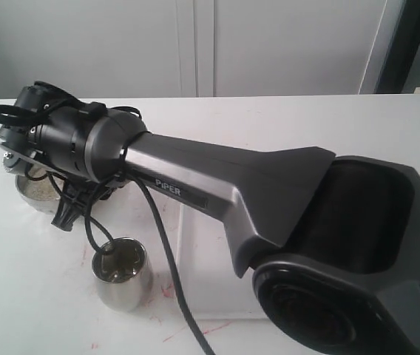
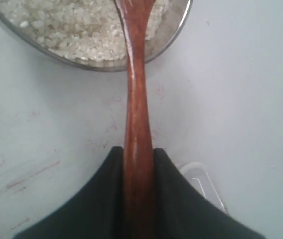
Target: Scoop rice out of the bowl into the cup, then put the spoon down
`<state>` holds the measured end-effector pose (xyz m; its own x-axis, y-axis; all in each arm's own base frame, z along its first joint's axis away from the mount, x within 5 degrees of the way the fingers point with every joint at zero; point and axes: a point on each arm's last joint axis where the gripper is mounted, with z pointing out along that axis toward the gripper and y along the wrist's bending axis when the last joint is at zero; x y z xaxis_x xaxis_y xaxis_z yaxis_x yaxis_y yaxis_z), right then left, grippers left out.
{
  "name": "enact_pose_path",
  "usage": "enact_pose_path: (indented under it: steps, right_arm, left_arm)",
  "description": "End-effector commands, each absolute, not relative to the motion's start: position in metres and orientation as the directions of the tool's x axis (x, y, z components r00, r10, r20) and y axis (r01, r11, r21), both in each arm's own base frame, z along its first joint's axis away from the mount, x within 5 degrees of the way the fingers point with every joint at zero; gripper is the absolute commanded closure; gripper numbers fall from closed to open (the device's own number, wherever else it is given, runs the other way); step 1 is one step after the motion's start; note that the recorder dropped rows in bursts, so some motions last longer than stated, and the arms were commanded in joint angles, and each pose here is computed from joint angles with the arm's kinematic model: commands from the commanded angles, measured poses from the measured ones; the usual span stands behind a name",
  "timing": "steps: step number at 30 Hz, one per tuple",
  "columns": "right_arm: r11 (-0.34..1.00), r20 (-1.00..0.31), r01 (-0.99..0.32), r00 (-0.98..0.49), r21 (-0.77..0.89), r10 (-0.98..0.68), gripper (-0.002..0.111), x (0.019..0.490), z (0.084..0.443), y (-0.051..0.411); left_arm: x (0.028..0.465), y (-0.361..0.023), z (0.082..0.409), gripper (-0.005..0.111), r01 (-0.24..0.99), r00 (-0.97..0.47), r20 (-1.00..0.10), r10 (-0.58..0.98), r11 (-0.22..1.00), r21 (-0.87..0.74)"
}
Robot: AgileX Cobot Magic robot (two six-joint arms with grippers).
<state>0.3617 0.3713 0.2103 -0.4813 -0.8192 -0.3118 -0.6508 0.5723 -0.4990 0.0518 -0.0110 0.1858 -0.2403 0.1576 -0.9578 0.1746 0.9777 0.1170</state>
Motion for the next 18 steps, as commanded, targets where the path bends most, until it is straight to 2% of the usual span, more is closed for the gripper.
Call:
enact_pose_path:
  steps: [1, 18]
  right_arm:
    - [0.599, -0.365, -0.644, -0.475, -0.476, -0.801, 0.108, 0.362, 0.226, 0.37]
    - [0.598, -0.406, -0.664, -0.444, -0.448, -0.798, 0.108, 0.353, 0.259, 0.365]
  left_arm:
    - [0.052, -0.012, 0.184, 0.092, 0.182, -0.243, -0.958, 0.151, 0.977, 0.107]
    - [0.052, -0.012, 0.184, 0.092, 0.182, -0.243, -0.958, 0.151, 0.977, 0.107]
